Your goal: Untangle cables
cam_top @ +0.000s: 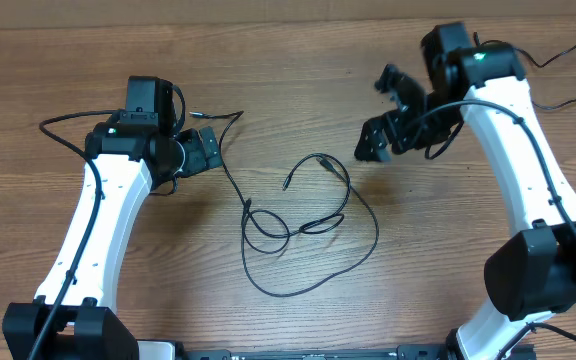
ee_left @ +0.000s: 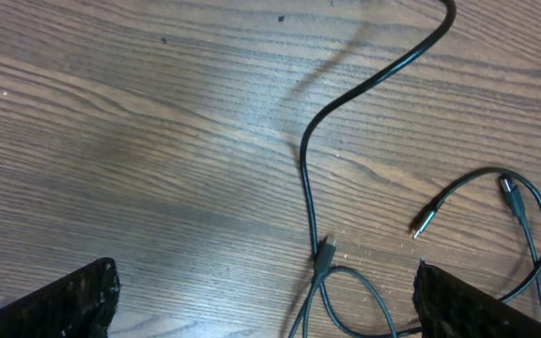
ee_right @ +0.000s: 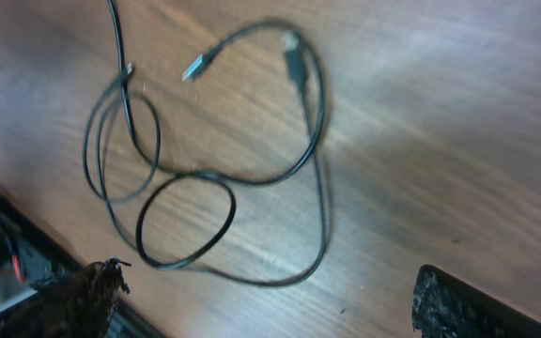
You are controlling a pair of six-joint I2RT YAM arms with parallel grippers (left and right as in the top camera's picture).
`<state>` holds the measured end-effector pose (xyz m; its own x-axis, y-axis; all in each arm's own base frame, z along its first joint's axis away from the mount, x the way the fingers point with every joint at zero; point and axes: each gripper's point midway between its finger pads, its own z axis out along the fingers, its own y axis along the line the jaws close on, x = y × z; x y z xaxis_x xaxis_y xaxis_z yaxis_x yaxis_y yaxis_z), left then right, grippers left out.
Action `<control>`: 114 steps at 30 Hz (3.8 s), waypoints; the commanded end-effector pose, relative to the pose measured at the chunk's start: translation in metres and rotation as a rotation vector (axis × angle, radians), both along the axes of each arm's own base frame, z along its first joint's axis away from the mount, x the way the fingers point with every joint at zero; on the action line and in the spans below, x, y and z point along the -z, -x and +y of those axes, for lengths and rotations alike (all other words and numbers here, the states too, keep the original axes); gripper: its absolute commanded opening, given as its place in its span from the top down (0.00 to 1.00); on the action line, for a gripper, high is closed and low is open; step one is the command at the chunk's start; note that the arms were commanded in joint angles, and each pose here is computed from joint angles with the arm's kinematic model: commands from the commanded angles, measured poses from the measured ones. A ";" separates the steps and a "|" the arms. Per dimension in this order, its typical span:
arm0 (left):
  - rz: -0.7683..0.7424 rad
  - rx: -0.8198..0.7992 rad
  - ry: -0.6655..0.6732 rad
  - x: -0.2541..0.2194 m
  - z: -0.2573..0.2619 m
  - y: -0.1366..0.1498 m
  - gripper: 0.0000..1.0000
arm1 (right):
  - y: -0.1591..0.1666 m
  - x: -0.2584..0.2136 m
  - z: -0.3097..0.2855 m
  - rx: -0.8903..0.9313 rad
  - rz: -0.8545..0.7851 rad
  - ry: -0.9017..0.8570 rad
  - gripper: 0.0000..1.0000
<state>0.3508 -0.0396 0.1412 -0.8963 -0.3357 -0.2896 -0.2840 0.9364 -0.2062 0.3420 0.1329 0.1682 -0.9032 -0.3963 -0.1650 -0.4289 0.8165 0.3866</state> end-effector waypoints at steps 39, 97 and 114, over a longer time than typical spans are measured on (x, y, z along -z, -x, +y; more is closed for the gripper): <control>-0.026 0.009 -0.010 -0.005 0.002 -0.007 0.01 | 0.087 0.082 0.071 -0.860 -0.106 -0.091 0.05; -0.025 0.009 -0.009 -0.005 0.002 -0.007 0.00 | 0.090 0.088 0.088 -0.839 -0.139 -0.195 0.96; -0.026 0.009 -0.010 -0.005 0.002 -0.007 0.01 | 0.038 -0.048 0.113 -0.573 -0.242 -0.190 0.96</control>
